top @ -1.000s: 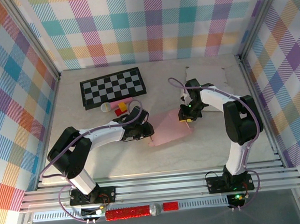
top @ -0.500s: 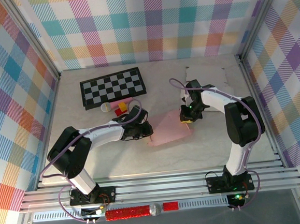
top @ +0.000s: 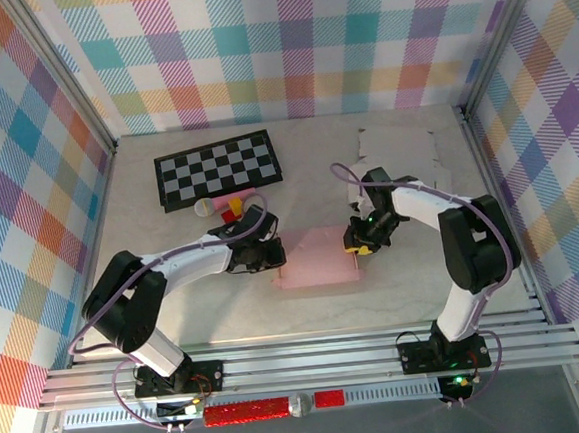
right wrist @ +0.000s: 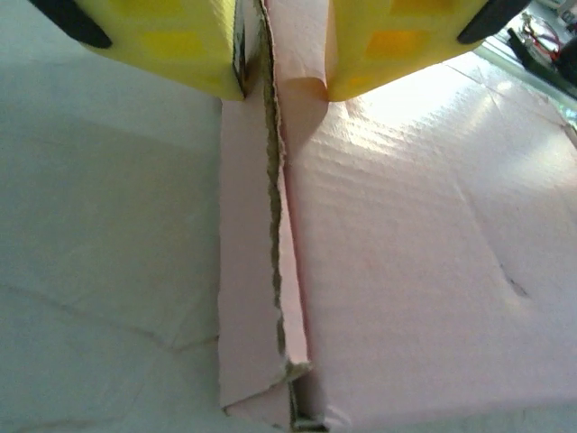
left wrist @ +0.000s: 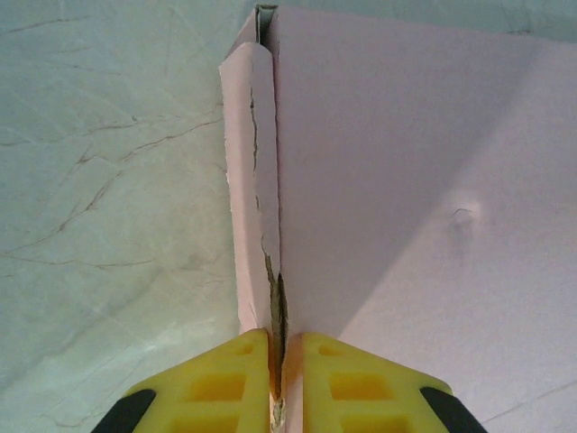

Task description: Fold the paper box

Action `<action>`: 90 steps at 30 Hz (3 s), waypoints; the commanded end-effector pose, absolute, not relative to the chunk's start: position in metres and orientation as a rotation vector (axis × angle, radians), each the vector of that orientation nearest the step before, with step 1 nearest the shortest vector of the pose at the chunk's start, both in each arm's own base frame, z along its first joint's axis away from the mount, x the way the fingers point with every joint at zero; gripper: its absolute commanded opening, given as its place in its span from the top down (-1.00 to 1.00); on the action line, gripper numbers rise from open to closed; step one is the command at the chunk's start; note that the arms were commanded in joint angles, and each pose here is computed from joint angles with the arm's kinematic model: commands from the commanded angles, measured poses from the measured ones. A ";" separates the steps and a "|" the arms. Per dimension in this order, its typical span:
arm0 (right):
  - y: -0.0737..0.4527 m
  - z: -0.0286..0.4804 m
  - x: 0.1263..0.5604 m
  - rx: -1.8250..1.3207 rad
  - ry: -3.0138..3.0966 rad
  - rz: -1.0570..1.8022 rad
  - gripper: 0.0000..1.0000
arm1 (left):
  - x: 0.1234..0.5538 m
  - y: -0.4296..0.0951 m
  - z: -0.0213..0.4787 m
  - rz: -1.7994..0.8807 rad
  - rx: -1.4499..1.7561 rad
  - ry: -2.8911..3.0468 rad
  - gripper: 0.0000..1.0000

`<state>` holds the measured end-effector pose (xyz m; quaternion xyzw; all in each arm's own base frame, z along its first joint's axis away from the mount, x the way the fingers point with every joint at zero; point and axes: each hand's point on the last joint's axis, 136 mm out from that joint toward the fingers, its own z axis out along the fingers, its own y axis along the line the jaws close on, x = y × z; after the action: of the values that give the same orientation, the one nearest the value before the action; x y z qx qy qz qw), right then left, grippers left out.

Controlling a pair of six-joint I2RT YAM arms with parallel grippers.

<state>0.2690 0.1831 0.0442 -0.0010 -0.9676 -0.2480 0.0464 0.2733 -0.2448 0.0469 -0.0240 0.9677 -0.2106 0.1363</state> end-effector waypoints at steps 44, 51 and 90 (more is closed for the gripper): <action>0.188 0.065 0.291 -0.251 -2.755 -1.426 -0.58 | 0.284 -0.219 0.043 -0.887 -0.183 2.768 1.00; 0.193 0.065 0.292 -0.232 -2.711 -1.475 -0.62 | 0.285 -0.209 0.040 -0.953 -0.234 2.753 1.00; 0.261 0.107 0.315 -0.201 -2.471 -1.758 0.11 | 0.306 -0.205 0.080 -0.962 -0.178 2.649 0.63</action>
<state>0.3104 0.2554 0.0797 -0.0829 -0.8218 -0.5600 0.0647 0.2981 -0.2075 0.0536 -0.0751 0.9295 -0.3371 0.1291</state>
